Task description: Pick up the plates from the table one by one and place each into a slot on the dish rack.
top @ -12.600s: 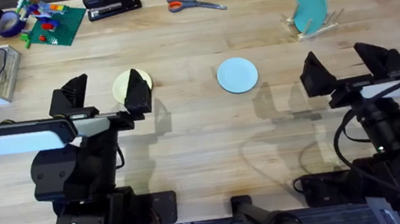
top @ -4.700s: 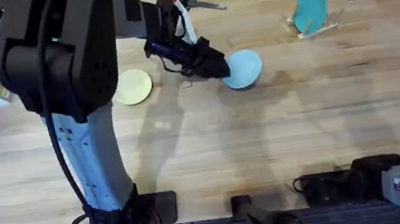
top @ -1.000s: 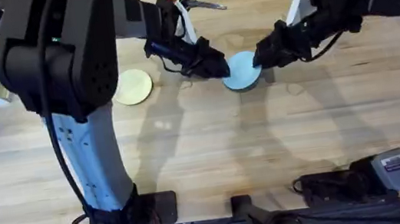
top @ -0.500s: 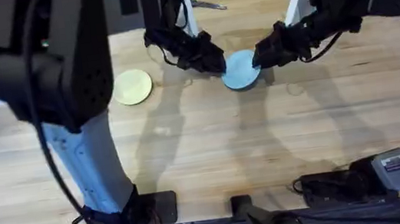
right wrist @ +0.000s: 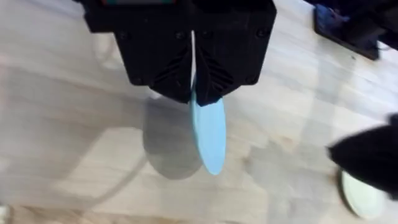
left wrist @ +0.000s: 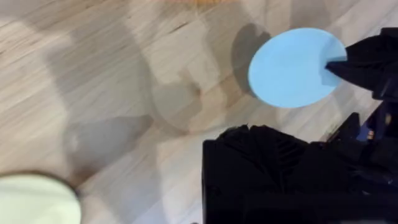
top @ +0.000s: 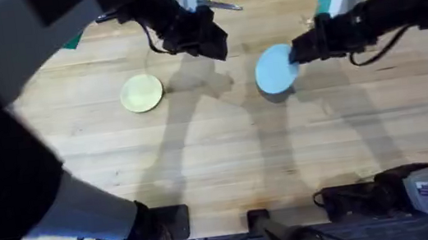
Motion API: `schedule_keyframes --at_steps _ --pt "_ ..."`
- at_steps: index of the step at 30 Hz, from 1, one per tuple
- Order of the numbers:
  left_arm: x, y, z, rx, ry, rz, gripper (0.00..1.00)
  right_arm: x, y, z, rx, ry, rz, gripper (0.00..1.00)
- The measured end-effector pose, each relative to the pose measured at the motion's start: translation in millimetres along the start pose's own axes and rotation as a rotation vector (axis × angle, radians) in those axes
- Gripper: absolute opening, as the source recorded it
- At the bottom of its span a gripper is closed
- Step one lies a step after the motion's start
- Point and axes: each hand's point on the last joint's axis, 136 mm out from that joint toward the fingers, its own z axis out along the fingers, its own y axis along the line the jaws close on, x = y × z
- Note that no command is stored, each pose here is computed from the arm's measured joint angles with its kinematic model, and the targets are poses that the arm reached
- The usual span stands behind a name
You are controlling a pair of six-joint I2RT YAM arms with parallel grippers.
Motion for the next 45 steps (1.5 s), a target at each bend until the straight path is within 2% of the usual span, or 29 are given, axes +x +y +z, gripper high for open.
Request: schedule_keyframes --at_steps 6,13,18,25,34,35,36,40,42,45 --pt "10.9 -9.2 -38.9 -0.097 -0.043 0.042 0.040 2.6 -4.3 -38.7 0.106 -0.022 -0.110 0.030" --pt "25.3 -17.1 -81.1 -0.207 -0.106 0.083 0.040 -23.0 -0.3 -91.1 0.219 -0.105 -0.306 0.030" --pt "37.9 -18.5 -103.5 -0.279 -0.129 0.107 0.040 -41.5 5.4 -115.3 0.266 -0.157 -0.461 0.030" --pt "48.9 -13.6 -119.5 -0.358 -0.138 0.110 0.040 -56.6 -2.7 -136.5 0.388 -0.178 -0.620 0.028" --pt "57.5 -4.4 -124.0 -0.419 -0.109 0.097 0.051 -61.7 -24.5 -150.8 0.553 -0.139 -0.709 0.028" --pt "57.6 -3.5 -124.4 -0.425 -0.108 0.100 0.154 -62.1 -25.3 -151.8 0.560 -0.138 -0.712 0.028" --pt "57.6 -3.3 -124.5 -0.426 -0.108 0.101 0.298 -62.5 -26.0 -152.7 0.567 -0.137 -0.716 0.028" --pt "57.5 -2.1 -125.0 -0.434 -0.108 0.099 0.924 -64.2 -31.1 -157.0 0.586 -0.139 -0.710 0.028" --pt "57.5 -1.7 -125.3 -0.436 -0.109 0.099 0.987 -66.6 -37.6 -160.9 0.600 -0.147 -0.690 0.028" --pt "57.5 -1.7 -125.2 -0.436 -0.108 0.099 0.992 -73.4 -52.1 -170.2 0.637 -0.175 -0.645 0.028"
